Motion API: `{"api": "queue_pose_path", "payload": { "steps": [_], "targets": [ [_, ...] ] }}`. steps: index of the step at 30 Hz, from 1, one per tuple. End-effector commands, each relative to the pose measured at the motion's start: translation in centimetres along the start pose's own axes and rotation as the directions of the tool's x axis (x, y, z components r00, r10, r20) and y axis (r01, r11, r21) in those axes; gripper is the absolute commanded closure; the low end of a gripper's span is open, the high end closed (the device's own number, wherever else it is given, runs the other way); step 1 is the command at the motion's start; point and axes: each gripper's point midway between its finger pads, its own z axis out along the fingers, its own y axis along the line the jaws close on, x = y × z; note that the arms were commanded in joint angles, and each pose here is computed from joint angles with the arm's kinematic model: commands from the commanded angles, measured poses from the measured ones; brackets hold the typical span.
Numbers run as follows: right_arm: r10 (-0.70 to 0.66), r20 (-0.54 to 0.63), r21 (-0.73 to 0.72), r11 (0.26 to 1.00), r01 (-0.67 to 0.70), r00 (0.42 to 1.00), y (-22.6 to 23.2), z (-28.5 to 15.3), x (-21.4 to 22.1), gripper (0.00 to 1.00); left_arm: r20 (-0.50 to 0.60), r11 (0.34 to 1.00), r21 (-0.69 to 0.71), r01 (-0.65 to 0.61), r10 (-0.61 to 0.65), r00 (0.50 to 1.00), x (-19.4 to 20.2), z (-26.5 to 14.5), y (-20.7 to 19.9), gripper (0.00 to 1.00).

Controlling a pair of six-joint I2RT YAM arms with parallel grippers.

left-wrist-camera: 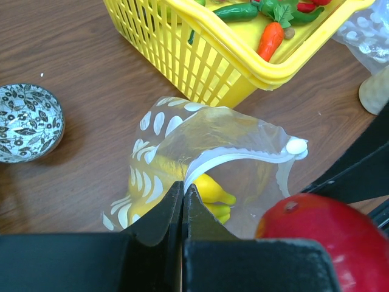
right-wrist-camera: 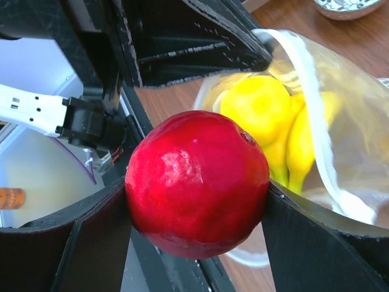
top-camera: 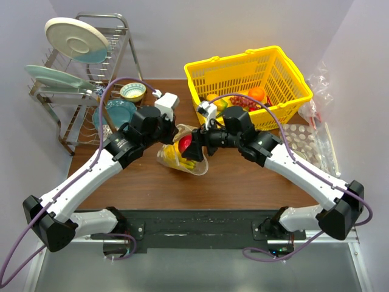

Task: Place the food in the zip-top bag and seal the zipper
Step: Place the fake fruit in the zipper food storage bag.

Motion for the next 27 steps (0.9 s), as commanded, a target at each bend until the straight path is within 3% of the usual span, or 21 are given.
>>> {"api": "queue_pose_path", "payload": {
  "steps": [1, 5, 12, 22, 25, 27],
  "targets": [
    [-0.014, 0.050, 0.048, 0.999, 0.012, 0.999, -1.0, 1.6, -1.0, 0.43, 0.083, 1.000, 0.027, 0.003, -0.005, 0.997, -3.0, -0.8, -0.7, 1.00],
    [-0.009, 0.097, 0.183, 0.983, -0.009, 0.995, -3.9, 2.3, -1.8, 0.39, 0.091, 1.000, 0.026, 0.004, -0.006, 0.996, -3.3, -1.2, -0.7, 1.00],
    [-0.002, 0.183, 0.291, 0.955, -0.053, 0.983, -6.5, 4.2, -3.8, 0.35, 0.096, 1.000, 0.030, 0.004, -0.007, 0.995, -3.7, -1.6, -0.8, 1.00],
    [0.092, 0.404, 0.327, 0.915, -0.238, 0.910, -8.7, 5.7, -7.5, 0.31, 0.108, 0.999, 0.050, 0.010, -0.016, 0.994, -4.3, -2.6, -1.1, 1.00],
    [0.154, 0.427, 0.291, 0.910, -0.296, 0.891, -8.8, 6.8, -7.3, 0.22, 0.105, 0.997, 0.070, 0.013, -0.020, 0.994, -4.2, -2.6, -1.4, 1.00],
    [0.188, 0.401, 0.277, 0.908, -0.314, 0.897, -8.5, 7.6, -7.1, 0.08, 0.106, 0.997, 0.075, 0.012, -0.020, 0.994, -4.2, -2.7, -1.5, 1.00]
  ]
}}
